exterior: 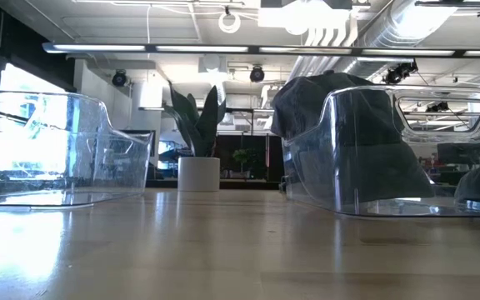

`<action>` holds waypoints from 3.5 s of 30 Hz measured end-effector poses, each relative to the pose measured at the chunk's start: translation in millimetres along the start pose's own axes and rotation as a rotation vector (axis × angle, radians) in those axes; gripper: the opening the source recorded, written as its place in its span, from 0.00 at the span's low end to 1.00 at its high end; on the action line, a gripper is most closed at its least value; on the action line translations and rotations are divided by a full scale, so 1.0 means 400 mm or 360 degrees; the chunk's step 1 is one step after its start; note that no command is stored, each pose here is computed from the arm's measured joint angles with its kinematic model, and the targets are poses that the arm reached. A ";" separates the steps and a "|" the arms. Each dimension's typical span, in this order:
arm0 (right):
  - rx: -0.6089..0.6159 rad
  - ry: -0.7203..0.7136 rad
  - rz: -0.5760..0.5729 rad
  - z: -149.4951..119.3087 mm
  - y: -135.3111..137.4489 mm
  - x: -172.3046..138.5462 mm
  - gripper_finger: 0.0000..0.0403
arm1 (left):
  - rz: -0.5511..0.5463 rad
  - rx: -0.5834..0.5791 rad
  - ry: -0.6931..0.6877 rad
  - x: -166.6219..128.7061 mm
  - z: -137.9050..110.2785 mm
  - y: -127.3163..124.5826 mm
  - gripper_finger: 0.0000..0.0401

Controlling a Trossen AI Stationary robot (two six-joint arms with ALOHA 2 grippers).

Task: Pick & Place hat
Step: Put the green cap into the left transparent bin

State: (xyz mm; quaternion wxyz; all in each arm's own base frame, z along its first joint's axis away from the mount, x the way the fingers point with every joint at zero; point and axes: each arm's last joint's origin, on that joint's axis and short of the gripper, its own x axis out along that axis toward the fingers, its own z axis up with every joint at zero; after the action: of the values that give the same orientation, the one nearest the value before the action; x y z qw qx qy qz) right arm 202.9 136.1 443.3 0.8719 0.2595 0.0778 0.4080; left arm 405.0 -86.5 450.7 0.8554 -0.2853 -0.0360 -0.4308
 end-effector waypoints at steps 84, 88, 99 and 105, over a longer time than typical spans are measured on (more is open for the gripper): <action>-0.0170 0.0118 -0.0513 -0.012 0.074 -0.285 0.43 | 0.0766 -0.0145 0.0707 -0.127 -0.049 -0.008 0.00; -0.0244 0.0108 -0.0585 -0.015 0.082 -0.327 0.43 | 0.1083 -0.0188 0.0869 -0.189 -0.050 -0.037 0.00; -0.0420 0.0031 -0.0740 -0.013 0.092 -0.377 0.43 | 0.1591 -0.0149 0.1241 -0.299 -0.060 -0.114 0.00; -0.0421 -0.0113 -0.1047 -0.004 0.078 -0.375 0.42 | 0.1689 -0.0099 0.1544 -0.357 -0.067 -0.168 0.00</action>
State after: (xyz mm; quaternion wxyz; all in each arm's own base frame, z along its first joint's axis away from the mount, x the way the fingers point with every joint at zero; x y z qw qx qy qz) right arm 83.2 40.7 446.8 0.9848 0.1193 0.0733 0.1027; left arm 260.0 -29.4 415.2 0.8605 -0.0651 0.5041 -0.0362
